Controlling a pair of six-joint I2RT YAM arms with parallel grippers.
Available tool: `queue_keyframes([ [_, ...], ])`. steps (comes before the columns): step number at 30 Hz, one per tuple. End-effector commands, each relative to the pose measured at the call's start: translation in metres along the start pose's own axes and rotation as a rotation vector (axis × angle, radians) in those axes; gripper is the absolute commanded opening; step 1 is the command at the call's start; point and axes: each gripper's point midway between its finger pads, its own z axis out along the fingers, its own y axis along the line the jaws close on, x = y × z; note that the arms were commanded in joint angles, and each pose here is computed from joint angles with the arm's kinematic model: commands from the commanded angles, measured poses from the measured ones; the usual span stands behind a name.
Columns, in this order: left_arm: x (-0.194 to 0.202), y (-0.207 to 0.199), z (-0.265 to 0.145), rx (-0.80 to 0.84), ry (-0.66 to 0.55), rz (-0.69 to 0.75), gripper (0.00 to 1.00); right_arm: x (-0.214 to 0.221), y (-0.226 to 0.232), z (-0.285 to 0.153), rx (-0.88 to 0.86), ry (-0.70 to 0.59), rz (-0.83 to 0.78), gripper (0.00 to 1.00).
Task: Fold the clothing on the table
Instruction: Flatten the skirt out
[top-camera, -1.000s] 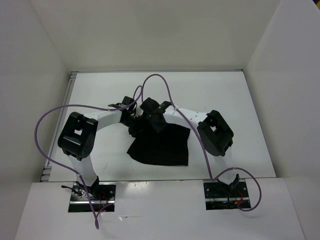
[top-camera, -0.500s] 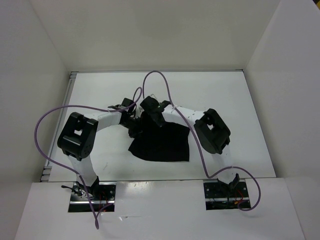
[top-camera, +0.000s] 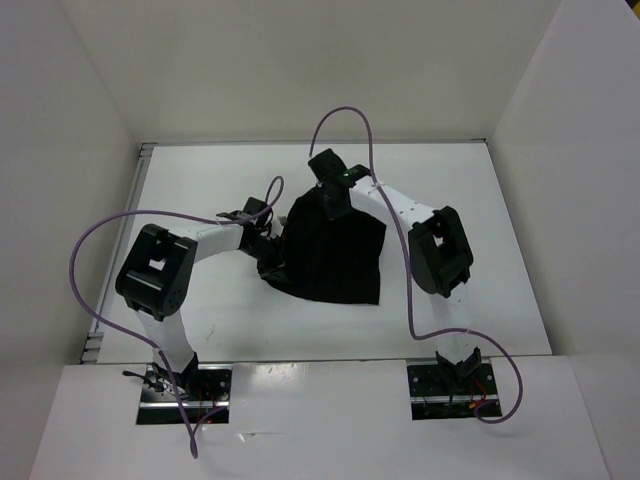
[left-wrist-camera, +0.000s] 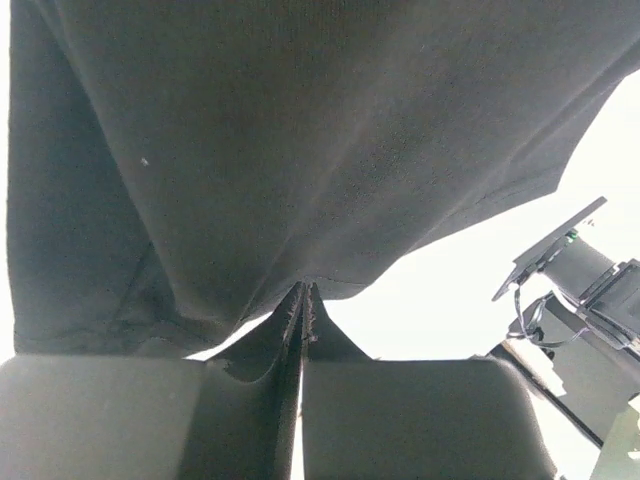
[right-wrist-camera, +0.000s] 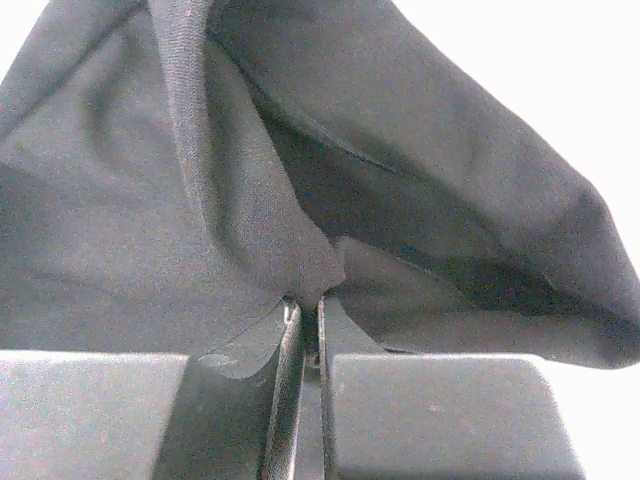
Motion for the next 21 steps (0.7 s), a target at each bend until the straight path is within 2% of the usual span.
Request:
queue_keyframes([
  [1, 0.006, 0.004, 0.006, 0.007, 0.034, -0.030, 0.00, -0.017, 0.010, -0.001, -0.076, -0.020, -0.001, 0.12],
  [5, 0.008, 0.002, 0.007, 0.006, 0.040, -0.023, 0.00, -0.028, 0.004, 0.008, -0.077, -0.032, 0.008, 0.15],
  [8, 0.005, 0.000, 0.006, 0.010, 0.034, -0.018, 0.00, -0.038, -0.008, 0.011, -0.091, -0.042, 0.040, 0.23],
  [10, 0.005, 0.000, 0.006, 0.010, 0.034, -0.017, 0.00, -0.043, -0.012, 0.013, -0.099, -0.051, 0.043, 0.23],
  [15, 0.005, 0.000, 0.006, 0.011, 0.033, -0.008, 0.00, -0.054, -0.021, 0.024, -0.097, -0.047, 0.062, 0.30],
  [19, 0.005, 0.001, 0.007, 0.007, 0.040, -0.013, 0.00, -0.069, -0.033, 0.031, -0.075, -0.082, 0.075, 0.32],
  [21, 0.006, 0.001, 0.007, 0.003, 0.047, -0.018, 0.00, -0.074, -0.053, 0.037, -0.033, -0.085, 0.099, 0.28],
])
